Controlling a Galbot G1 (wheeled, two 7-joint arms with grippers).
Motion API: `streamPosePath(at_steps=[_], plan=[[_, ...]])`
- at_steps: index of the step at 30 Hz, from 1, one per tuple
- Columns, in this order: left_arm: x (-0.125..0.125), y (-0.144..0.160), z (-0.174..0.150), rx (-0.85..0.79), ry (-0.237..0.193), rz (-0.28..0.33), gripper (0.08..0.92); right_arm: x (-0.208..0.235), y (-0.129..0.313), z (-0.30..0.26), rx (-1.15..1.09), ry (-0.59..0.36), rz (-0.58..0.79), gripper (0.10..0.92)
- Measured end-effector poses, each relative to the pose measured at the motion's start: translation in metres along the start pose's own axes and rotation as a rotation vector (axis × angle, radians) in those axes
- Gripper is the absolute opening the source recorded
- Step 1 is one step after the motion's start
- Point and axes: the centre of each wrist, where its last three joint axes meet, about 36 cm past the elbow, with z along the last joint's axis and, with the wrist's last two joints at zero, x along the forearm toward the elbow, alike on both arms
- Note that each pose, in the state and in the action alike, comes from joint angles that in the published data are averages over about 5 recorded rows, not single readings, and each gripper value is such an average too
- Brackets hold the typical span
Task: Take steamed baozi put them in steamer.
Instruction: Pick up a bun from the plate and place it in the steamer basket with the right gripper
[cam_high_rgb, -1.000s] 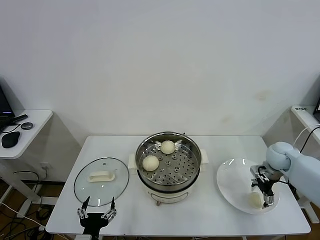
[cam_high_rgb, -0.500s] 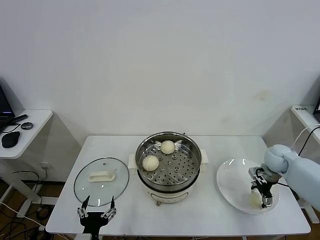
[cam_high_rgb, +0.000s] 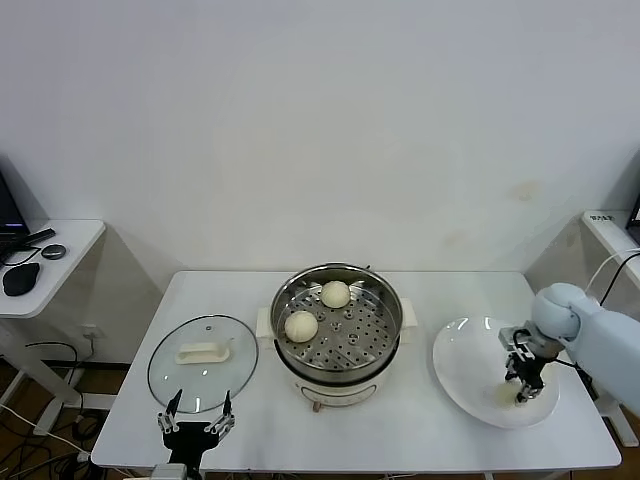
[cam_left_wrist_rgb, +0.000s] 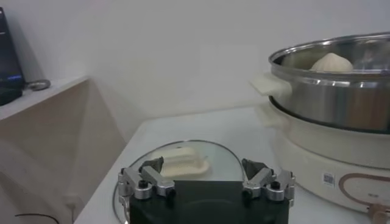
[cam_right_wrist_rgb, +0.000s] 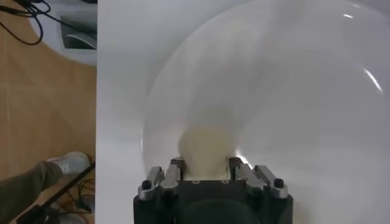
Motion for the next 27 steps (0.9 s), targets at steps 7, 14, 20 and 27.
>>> streamPosePath(at_steps=[7,14,20,27], plan=[[-0.004,-0.002,0.0,-0.002,-0.007,-0.018,0.823,0.066,-0.037,-0.023,0.057,-0.055,0.079,0.444],[0.0,-0.002,-0.001,-0.011,-0.017,-0.041,0.823,0.17,-0.082,-0.086,0.219,-0.145,0.196,0.454],[0.002,-0.007,0.001,-0.011,-0.016,-0.044,0.823,0.239,-0.1,-0.159,0.461,-0.22,0.278,0.454],[0.004,-0.005,-0.002,-0.009,-0.028,-0.052,0.823,0.259,-0.102,-0.23,0.809,-0.243,0.3,0.458]])
